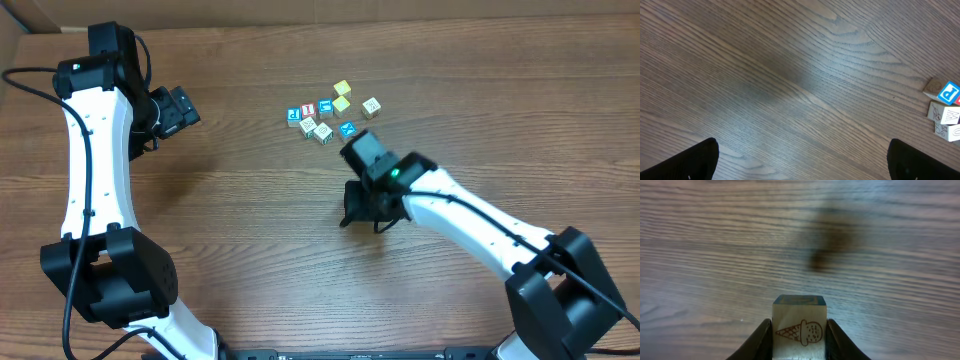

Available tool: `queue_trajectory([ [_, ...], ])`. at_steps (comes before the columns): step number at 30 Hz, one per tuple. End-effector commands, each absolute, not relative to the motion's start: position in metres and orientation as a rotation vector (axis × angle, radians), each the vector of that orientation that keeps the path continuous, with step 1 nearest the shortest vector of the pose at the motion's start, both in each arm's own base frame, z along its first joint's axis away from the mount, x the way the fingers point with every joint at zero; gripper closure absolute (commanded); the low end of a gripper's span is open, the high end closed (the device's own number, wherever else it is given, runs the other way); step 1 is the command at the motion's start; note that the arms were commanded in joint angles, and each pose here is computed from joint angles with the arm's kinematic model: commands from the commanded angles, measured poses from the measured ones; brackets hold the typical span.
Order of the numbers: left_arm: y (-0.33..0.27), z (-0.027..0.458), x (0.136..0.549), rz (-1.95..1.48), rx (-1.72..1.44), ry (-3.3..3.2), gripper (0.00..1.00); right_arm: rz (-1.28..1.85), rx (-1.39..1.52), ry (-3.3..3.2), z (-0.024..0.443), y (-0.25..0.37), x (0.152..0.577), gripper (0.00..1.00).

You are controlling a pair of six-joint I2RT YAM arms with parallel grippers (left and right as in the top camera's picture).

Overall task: Flip 3 blocks
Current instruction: 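Lift the ice-cream block and carry it toward the front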

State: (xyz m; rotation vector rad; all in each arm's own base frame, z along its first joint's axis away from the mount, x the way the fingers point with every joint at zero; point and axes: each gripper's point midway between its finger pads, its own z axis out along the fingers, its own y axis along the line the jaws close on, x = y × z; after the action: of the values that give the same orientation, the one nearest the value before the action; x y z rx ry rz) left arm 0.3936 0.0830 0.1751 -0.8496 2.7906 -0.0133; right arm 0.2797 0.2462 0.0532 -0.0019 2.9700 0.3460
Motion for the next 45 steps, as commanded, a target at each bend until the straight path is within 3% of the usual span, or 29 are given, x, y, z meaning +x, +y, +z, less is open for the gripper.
queue_trajectory([
  [1,0.080,0.179,0.399,-0.023,-0.838,2.778,0.00,0.253,0.104,2.933,0.040,0.239,0.278,0.74],
  [37,0.080,0.179,0.399,-0.023,-0.838,2.778,0.00,0.132,-0.036,2.810,0.028,0.266,0.270,0.73],
  [43,0.080,0.179,0.399,-0.023,-0.838,2.778,0.00,0.132,-0.037,2.810,0.028,0.266,0.270,0.64],
  [45,0.080,0.179,0.399,-0.023,-0.838,2.778,0.00,0.132,-0.036,2.811,0.028,0.266,0.270,0.49],
])
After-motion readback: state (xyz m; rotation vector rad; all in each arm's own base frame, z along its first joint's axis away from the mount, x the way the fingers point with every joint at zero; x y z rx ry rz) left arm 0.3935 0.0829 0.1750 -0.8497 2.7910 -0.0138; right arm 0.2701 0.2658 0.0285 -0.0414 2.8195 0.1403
